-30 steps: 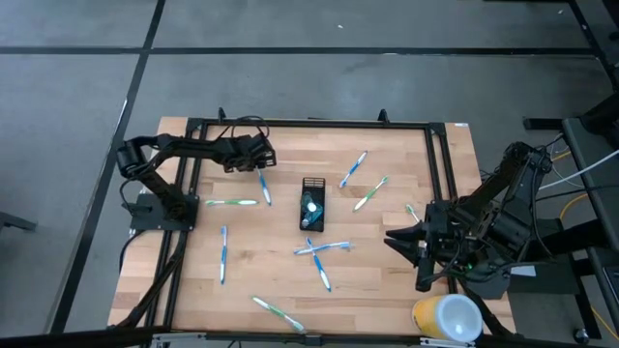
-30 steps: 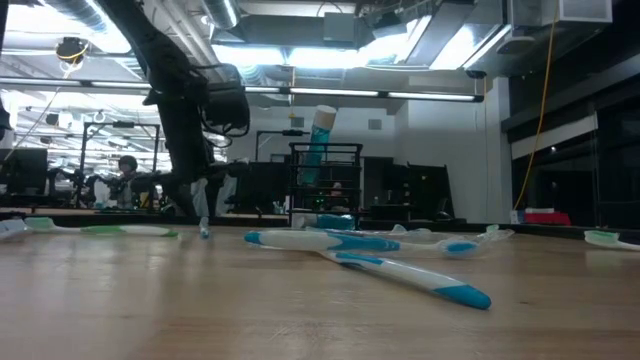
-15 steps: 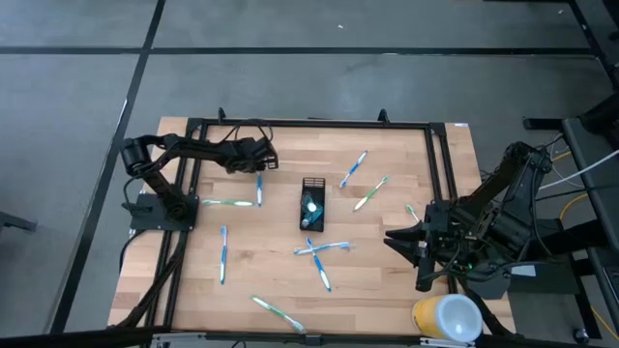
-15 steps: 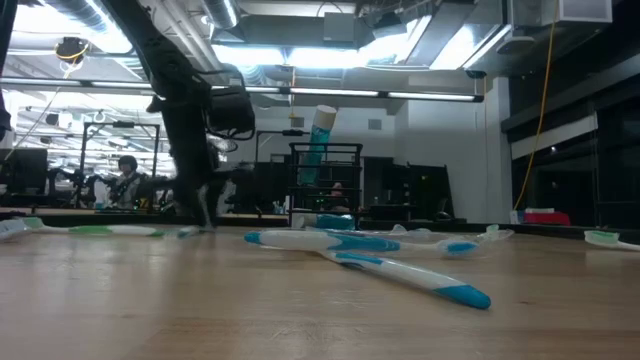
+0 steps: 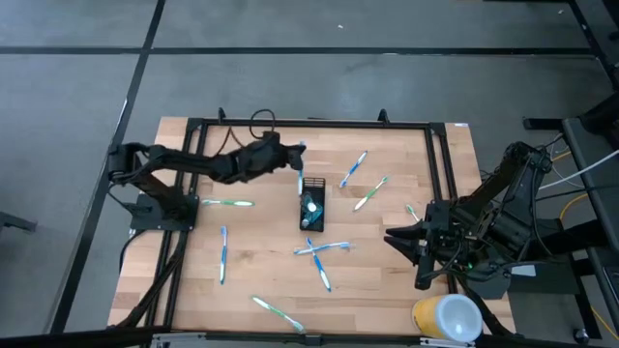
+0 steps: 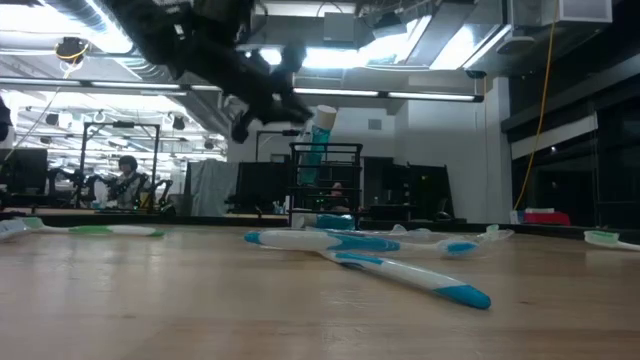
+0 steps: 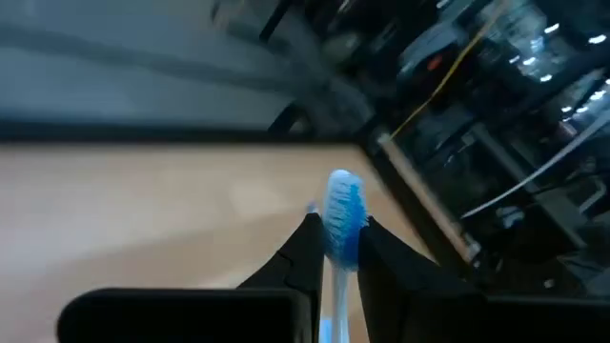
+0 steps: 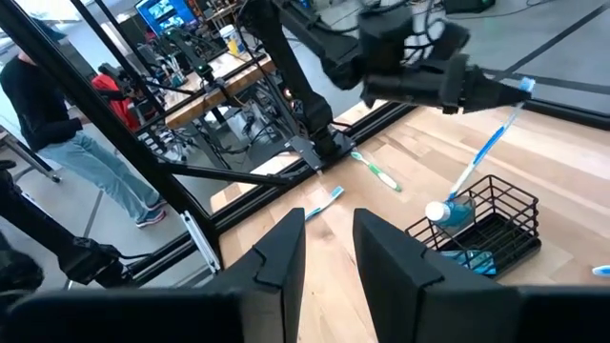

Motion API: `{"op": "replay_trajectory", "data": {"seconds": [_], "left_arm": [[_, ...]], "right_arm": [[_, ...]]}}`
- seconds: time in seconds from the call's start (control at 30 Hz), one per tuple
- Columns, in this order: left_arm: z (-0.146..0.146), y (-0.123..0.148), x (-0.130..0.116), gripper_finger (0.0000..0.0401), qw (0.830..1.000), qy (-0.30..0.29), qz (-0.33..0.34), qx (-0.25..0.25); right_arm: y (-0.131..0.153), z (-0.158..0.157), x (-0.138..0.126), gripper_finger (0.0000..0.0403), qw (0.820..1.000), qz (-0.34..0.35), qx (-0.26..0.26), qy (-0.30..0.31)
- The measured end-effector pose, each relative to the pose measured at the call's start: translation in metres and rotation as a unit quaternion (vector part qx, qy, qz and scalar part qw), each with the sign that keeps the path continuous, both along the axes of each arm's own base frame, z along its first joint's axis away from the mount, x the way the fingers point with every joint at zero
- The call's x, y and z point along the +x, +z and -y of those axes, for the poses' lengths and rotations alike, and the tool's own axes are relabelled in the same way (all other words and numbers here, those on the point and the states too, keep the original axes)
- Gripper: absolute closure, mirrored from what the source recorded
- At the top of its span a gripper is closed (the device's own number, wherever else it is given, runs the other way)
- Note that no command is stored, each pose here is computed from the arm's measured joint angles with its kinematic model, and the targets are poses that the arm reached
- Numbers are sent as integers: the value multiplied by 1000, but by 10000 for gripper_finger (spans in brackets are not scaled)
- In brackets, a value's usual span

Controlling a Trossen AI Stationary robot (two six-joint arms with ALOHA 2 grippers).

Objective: Pick & Place toothbrushing station
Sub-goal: Put the blue toothbrush into the black organizer

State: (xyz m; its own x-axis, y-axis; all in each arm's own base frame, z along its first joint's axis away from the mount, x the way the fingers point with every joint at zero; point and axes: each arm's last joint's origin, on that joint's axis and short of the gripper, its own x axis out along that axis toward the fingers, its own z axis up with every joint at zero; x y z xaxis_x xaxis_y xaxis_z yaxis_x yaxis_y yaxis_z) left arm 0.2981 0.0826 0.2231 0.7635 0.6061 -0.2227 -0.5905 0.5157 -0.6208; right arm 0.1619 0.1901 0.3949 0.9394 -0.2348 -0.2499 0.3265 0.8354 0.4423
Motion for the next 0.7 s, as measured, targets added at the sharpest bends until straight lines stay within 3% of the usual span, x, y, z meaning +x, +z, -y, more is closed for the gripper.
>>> {"op": "replay_trajectory", "data": {"seconds": [0.17, 0.2, 0.33, 0.7], "left_arm": [[24, 20, 6, 369, 993, 13, 27, 118], [26, 22, 7, 384, 991, 21, 28, 131], [29, 29, 6, 398, 985, 42, 42, 162], [42, 33, 9, 399, 975, 25, 27, 220]], "right_arm": [[0, 0, 0, 307, 1000, 1, 0, -2], [0, 0, 0, 307, 1000, 2, 0, -3], [0, 0, 0, 307, 1000, 1, 1, -1], [0, 0, 0, 307, 1000, 2, 9, -2]]}}
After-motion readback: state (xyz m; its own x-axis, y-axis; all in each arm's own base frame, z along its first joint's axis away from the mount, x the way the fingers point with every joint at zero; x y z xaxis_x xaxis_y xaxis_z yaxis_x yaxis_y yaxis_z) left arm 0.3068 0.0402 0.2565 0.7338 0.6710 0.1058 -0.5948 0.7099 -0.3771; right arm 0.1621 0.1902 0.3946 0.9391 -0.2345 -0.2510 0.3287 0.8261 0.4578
